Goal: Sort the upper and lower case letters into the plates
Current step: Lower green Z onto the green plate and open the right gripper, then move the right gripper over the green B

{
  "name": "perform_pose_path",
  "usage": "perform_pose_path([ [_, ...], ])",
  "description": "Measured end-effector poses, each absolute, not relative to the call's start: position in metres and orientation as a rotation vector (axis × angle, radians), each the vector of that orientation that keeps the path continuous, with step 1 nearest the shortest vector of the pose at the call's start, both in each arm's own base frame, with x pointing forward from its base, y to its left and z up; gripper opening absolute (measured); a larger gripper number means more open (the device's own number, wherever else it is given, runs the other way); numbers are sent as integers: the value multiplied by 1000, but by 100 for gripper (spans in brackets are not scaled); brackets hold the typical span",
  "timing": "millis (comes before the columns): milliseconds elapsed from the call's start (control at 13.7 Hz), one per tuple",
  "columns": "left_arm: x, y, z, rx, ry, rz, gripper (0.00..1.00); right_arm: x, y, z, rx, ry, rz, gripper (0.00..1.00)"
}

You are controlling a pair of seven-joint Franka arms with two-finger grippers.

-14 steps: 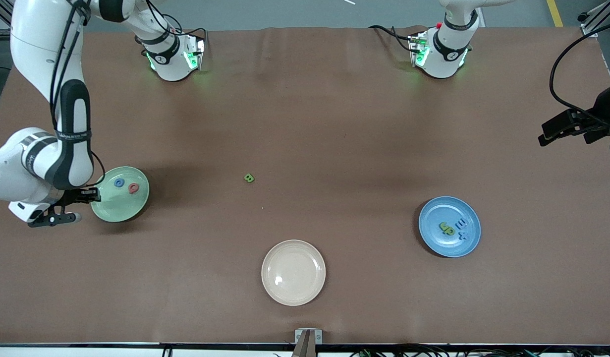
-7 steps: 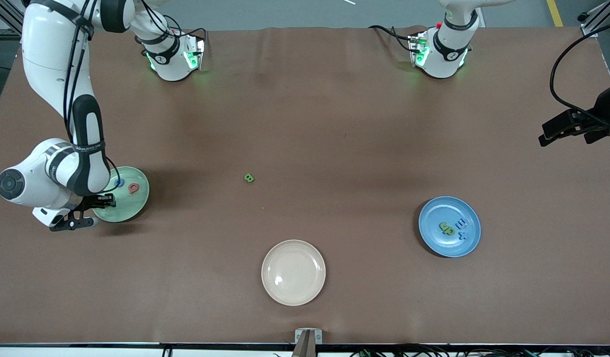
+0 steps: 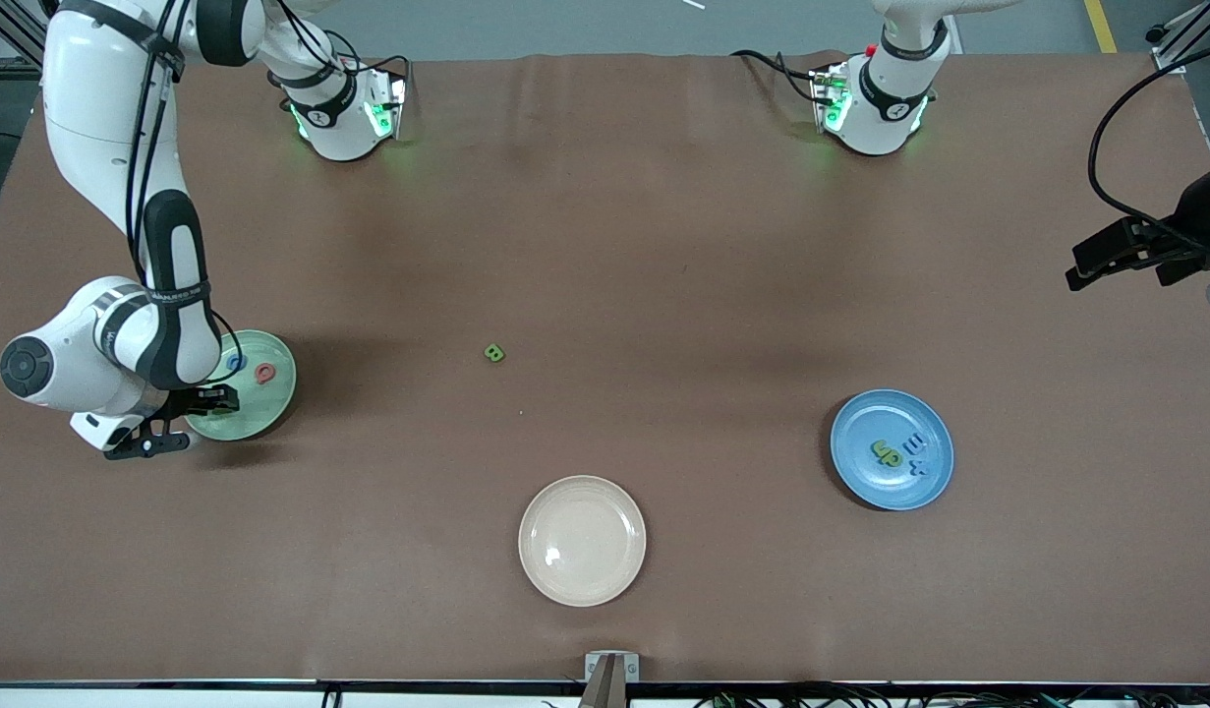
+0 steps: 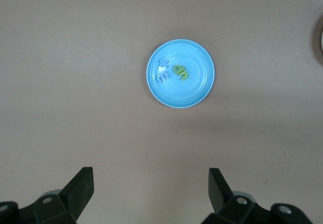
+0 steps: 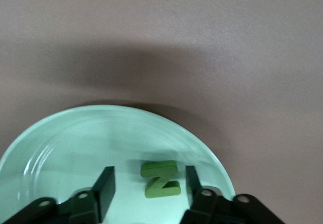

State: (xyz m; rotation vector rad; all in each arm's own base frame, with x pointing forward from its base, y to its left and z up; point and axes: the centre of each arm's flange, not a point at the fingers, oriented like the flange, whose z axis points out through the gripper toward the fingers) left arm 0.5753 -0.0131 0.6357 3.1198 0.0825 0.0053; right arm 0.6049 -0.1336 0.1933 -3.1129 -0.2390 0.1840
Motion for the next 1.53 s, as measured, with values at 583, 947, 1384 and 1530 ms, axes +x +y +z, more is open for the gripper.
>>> perform_pose_path([
  [583,575,-10,637,3120,91,10,100,606,-14,312,-2979,9,293,99],
  [947,575,-11,638,3119,88,14,100,561,137,361,-3076,272,356,99],
  [1384,575,-11,638,3120,87,14,100,486,285,332,-3126,479,173,99],
  [1530,575,-12,638,3119,83,14,100,473,296,309,-3103,521,152,99],
])
